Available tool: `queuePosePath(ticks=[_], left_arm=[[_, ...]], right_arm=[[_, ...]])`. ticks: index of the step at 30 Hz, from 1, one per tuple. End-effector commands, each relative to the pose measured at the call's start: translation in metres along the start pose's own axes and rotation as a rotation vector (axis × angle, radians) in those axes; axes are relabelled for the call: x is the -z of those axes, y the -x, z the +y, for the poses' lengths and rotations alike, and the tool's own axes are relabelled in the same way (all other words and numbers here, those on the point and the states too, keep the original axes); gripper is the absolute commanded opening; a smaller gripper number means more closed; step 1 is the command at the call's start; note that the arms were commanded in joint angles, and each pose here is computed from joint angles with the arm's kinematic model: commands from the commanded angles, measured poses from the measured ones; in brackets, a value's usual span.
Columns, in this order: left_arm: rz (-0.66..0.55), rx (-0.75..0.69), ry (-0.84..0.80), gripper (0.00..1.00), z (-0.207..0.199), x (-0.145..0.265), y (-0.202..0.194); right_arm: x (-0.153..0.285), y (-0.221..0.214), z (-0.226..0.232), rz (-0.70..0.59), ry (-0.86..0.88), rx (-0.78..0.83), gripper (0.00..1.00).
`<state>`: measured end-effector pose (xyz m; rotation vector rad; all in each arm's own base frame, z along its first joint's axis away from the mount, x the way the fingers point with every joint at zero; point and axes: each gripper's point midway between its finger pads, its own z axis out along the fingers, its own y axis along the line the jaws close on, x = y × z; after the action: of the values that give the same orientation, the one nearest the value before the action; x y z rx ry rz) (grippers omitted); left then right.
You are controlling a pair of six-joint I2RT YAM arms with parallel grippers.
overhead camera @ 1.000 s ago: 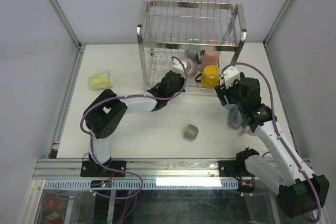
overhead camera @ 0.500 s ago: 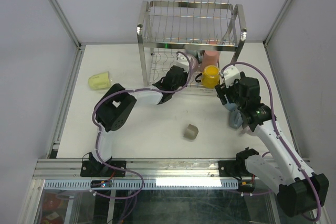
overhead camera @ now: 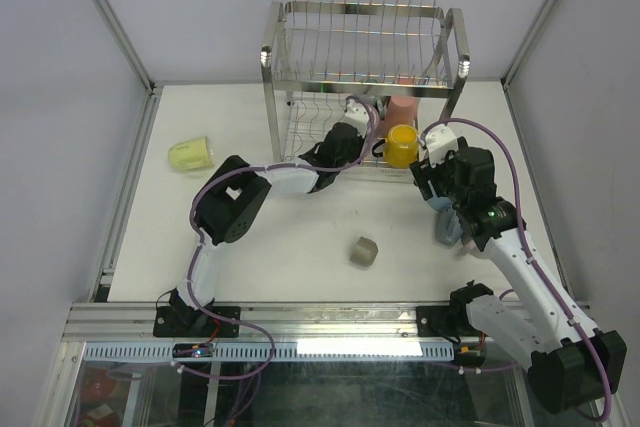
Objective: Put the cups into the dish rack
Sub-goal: Turn the cup upside down in the dish rack.
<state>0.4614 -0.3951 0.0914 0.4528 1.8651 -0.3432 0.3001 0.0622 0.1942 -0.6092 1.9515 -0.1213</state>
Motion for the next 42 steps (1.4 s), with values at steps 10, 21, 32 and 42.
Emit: queuePosePath(ticks=[10,21,32,42], left_arm=[[-0.16,0.032,-0.058,0.14,-0.015,-0.01,0.066],[-0.172,0.04,-0.073,0.25,-0.018,-0.007,0.074],[-0.222,0.077,-0.159,0.34,-0.028,0.02,0.093],[-0.249,0.123,-0.27,0.4,-0.043,0.037,0.1]], right_arm=[[0.0,0.017,-0.011,-0.066,-0.048,-0.008,0.77],[0.001,0.016,-0.011,-0.066,-0.054,-0.007,0.77],[0.0,0.016,-0.009,-0.065,-0.041,-0.003,0.77],[0.001,0.017,-0.007,-0.07,-0.026,-0.001,0.77]])
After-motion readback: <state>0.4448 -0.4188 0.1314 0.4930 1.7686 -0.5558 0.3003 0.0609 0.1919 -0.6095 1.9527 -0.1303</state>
